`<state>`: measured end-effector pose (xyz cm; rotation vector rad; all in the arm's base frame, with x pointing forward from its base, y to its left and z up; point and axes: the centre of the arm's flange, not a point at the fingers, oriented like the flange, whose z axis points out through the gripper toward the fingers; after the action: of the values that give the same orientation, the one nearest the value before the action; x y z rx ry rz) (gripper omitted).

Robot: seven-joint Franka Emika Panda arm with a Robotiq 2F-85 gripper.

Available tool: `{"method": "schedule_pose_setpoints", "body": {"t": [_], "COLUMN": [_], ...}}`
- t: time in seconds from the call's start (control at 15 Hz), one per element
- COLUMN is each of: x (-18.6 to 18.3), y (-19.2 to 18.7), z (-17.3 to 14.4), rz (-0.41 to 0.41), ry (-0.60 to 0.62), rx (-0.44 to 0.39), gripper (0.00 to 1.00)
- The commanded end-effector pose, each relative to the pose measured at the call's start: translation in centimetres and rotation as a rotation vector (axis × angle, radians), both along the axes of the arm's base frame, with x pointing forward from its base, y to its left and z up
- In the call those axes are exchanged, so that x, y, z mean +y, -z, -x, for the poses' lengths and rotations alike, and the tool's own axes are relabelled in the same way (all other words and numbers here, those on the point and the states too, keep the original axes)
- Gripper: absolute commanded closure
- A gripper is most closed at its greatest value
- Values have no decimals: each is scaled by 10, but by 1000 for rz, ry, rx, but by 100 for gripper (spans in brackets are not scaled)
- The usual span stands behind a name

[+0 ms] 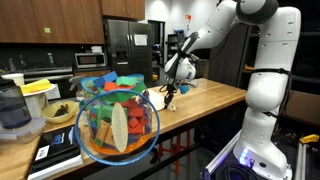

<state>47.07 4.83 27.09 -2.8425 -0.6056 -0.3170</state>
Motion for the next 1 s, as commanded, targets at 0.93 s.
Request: {"method": "schedule_pose_setpoints", "body": {"t": [0.93], "x": [-224], "y": [22], "z": [77], "rz": [46], "ry": [488], "rx": [-121], "gripper": [99]}}
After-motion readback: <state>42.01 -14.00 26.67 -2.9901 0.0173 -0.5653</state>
